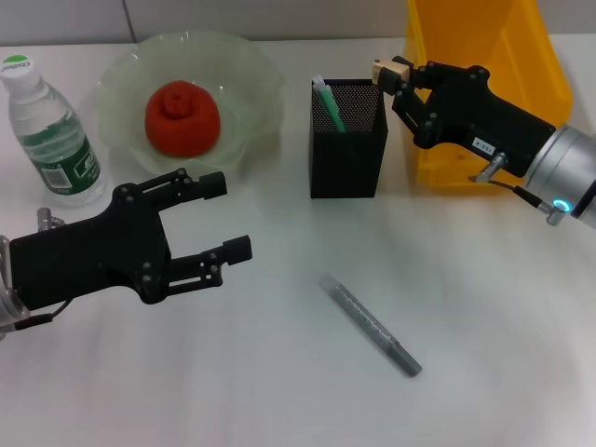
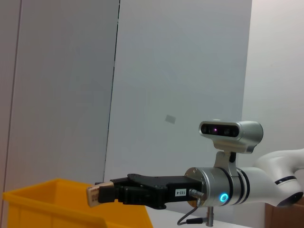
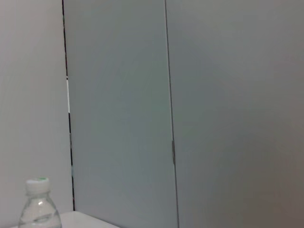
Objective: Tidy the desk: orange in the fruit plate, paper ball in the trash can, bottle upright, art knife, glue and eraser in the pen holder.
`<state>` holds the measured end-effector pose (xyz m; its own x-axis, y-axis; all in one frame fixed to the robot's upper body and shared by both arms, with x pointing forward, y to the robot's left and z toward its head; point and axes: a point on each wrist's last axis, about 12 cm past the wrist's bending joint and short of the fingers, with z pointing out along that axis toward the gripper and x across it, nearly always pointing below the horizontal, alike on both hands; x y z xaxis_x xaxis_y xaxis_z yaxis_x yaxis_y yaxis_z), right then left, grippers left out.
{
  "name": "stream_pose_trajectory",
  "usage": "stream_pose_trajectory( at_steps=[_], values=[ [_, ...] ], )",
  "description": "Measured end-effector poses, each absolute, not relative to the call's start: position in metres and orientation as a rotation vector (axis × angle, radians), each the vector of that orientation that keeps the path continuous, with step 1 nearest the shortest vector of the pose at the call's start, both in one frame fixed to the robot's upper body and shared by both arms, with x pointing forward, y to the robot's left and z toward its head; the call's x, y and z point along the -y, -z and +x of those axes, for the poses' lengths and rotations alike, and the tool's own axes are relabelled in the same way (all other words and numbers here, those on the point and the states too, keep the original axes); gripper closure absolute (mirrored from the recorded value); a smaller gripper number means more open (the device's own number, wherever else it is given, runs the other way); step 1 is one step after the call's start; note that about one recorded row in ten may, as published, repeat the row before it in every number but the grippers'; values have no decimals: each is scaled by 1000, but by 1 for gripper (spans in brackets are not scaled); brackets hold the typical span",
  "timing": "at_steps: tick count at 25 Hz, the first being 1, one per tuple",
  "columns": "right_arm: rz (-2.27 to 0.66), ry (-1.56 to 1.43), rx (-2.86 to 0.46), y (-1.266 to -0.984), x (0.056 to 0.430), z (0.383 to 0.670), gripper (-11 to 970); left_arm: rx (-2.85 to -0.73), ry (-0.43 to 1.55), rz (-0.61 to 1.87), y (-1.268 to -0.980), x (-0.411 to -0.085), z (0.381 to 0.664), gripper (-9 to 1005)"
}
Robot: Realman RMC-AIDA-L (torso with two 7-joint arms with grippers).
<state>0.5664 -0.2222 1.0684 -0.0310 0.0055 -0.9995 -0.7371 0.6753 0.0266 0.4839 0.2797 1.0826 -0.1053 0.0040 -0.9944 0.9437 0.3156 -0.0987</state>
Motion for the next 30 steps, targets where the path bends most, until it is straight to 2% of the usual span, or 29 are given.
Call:
stream_pose_trajectory(
  at_steps=[22,30],
  values=[
    [-697,-633,-1551,-1066,207,580,795,-1435,1026,930,-1083,-280,485,209],
    [-702,-631,-1552,-1066,207,580,743,-1434,1024,932,-1083,-279,486,209]
  ],
)
